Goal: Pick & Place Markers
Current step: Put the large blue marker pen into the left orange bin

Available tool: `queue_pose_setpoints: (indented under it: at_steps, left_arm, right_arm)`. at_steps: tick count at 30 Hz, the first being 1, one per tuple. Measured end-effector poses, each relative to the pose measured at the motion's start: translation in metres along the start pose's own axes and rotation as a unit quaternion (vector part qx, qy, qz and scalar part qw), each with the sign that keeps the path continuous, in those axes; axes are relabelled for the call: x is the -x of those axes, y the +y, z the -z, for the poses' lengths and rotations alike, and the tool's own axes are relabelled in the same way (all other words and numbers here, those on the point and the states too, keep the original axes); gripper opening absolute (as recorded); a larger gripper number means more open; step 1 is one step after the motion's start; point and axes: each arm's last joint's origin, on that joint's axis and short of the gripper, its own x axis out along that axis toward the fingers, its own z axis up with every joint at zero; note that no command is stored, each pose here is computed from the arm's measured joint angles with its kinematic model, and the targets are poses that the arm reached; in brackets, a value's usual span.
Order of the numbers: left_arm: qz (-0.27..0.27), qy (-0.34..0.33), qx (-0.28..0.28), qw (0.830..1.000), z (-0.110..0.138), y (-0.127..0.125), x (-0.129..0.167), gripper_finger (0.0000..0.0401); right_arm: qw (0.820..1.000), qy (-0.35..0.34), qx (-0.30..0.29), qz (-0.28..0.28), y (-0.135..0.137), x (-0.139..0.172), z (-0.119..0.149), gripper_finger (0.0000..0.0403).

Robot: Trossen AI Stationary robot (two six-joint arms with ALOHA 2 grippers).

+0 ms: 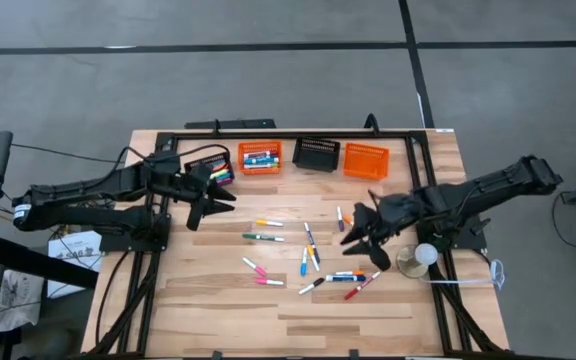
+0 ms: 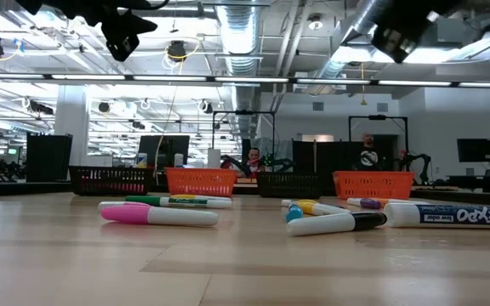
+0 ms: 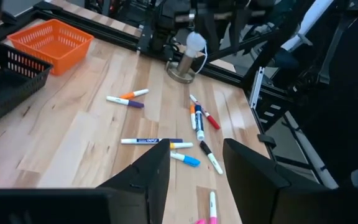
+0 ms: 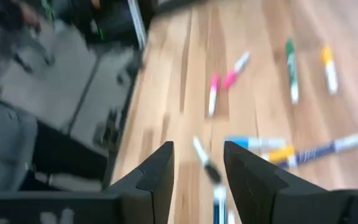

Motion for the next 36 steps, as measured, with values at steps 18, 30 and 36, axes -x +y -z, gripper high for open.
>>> queue_pose_setpoints:
  at_steps: [18,30,36]
  left_arm:
    - [0.0,-0.001,0.0,1.0,0.0,0.0,0.0,0.0148]
    - [0.0,-0.001,0.0,1.0,0.0,0.0,0.0,0.0148]
    - [0.0,-0.001,0.0,1.0,0.0,0.0,0.0,0.0148]
  right_arm:
    - [0.978,0.183,0.103,-0.019,0.016,-0.045,0.044,0.0123]
    - [0.946,0.289,0.148,0.003,0.0,-0.09,0.041,0.0141]
    - [0.936,0.321,0.147,0.002,-0.006,-0.107,0.043,0.0174]
